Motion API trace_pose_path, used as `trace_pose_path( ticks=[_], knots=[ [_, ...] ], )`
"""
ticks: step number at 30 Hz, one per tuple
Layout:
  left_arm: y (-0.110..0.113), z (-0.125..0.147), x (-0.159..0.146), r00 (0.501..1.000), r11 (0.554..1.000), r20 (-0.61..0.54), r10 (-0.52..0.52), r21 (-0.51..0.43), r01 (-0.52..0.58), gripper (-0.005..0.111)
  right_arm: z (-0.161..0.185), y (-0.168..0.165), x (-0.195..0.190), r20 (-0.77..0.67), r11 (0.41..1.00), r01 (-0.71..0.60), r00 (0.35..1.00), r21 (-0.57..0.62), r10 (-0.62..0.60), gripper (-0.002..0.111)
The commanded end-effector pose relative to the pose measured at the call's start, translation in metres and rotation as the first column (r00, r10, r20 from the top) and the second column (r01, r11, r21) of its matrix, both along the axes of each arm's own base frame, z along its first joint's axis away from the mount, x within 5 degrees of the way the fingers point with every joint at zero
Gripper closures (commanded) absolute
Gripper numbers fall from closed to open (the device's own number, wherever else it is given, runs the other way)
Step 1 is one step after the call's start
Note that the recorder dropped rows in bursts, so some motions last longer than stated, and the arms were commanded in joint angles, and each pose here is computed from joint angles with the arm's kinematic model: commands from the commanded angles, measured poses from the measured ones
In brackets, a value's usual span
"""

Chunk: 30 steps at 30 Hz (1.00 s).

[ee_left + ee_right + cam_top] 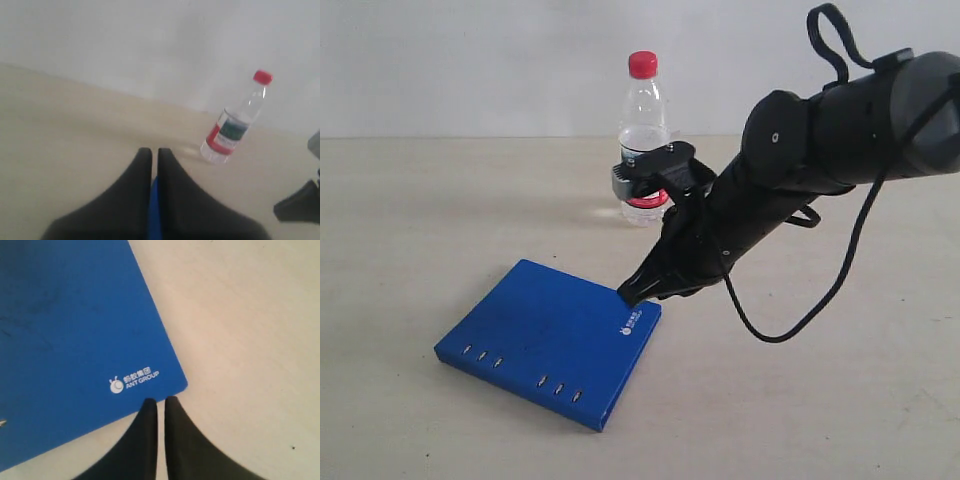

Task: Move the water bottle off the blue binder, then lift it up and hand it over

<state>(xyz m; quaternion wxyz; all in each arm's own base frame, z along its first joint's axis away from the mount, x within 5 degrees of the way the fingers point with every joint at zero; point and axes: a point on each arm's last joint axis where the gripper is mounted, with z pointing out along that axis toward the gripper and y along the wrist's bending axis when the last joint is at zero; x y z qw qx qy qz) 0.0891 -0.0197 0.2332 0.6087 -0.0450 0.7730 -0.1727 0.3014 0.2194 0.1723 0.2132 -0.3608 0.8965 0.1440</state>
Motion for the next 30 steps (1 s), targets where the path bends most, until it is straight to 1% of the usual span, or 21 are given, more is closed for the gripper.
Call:
trace_pose_path(
  ticks=[1, 2, 5, 8, 12, 14, 16, 18, 20, 21, 24, 27, 30],
  knots=[
    [-0.016, -0.024, 0.022, 0.961, 0.991, -0.261, -0.092, 0.072, 0.115, 0.102, 0.005, -0.004, 0.009, 0.1, 0.999, 0.039, 0.994, -0.01, -0.038, 0.108],
    [-0.021, -0.032, 0.026, 0.939, 0.985, -0.324, -0.113, 0.084, 0.147, 0.102, 0.005, -0.004, 0.012, 0.124, 0.999, 0.051, 0.991, -0.007, -0.049, 0.108],
    [-0.037, -0.052, 0.038, 0.883, 0.965, -0.439, -0.166, 0.112, 0.237, 0.102, 0.001, -0.003, 0.018, 0.168, 0.997, 0.077, 0.983, 0.005, -0.076, 0.108],
    [-0.054, -0.07, 0.047, 0.842, 0.942, -0.498, -0.207, 0.13, 0.309, 0.102, -0.012, -0.003, 0.024, 0.173, 0.996, 0.087, 0.981, -0.002, -0.086, 0.108],
    [-0.073, -0.085, 0.058, 0.781, 0.916, -0.582, -0.227, 0.144, 0.374, 0.102, -0.032, -0.008, 0.04, 0.107, 0.991, 0.132, 0.986, -0.029, -0.129, 0.108],
    [-0.078, -0.09, 0.061, 0.76, 0.908, -0.609, -0.228, 0.15, 0.392, 0.102, -0.038, -0.009, 0.05, 0.068, 0.987, 0.158, 0.985, -0.038, -0.156, 0.108],
    [-0.081, -0.093, 0.063, 0.749, 0.903, -0.622, -0.228, 0.153, 0.401, 0.102, -0.044, -0.006, 0.055, 0.027, 0.987, 0.154, 0.988, -0.056, -0.153, 0.108],
    [-0.081, -0.095, 0.065, 0.752, 0.904, -0.619, -0.226, 0.155, 0.399, 0.102, -0.051, 0.002, 0.056, -0.005, 0.989, 0.133, 0.991, -0.072, -0.133, 0.108],
    [-0.083, -0.096, 0.066, 0.751, 0.904, -0.621, -0.223, 0.157, 0.398, 0.102, -0.058, 0.01, 0.055, -0.022, 0.991, 0.109, 0.994, -0.083, -0.111, 0.108],
    [-0.083, -0.098, 0.067, 0.743, 0.902, -0.633, -0.22, 0.158, 0.401, 0.102, -0.062, 0.014, 0.053, -0.028, 0.991, 0.101, 0.994, -0.086, -0.104, 0.108],
    [-0.087, -0.102, 0.071, 0.708, 0.885, -0.673, -0.212, 0.174, 0.431, 0.102, -0.067, 0.025, 0.044, -0.062, 0.993, 0.064, 0.996, -0.101, -0.071, 0.108],
    [-0.092, -0.104, 0.079, 0.706, 0.879, -0.675, -0.213, 0.183, 0.44, 0.102, -0.07, 0.033, 0.032, -0.131, 0.992, 0.031, 0.99, -0.119, -0.047, 0.108],
    [-0.095, -0.103, 0.084, 0.706, 0.871, -0.674, -0.217, 0.192, 0.451, 0.102, -0.071, 0.042, 0.016, -0.199, 0.988, -0.032, 0.98, -0.151, 0.001, 0.108]
  ],
)
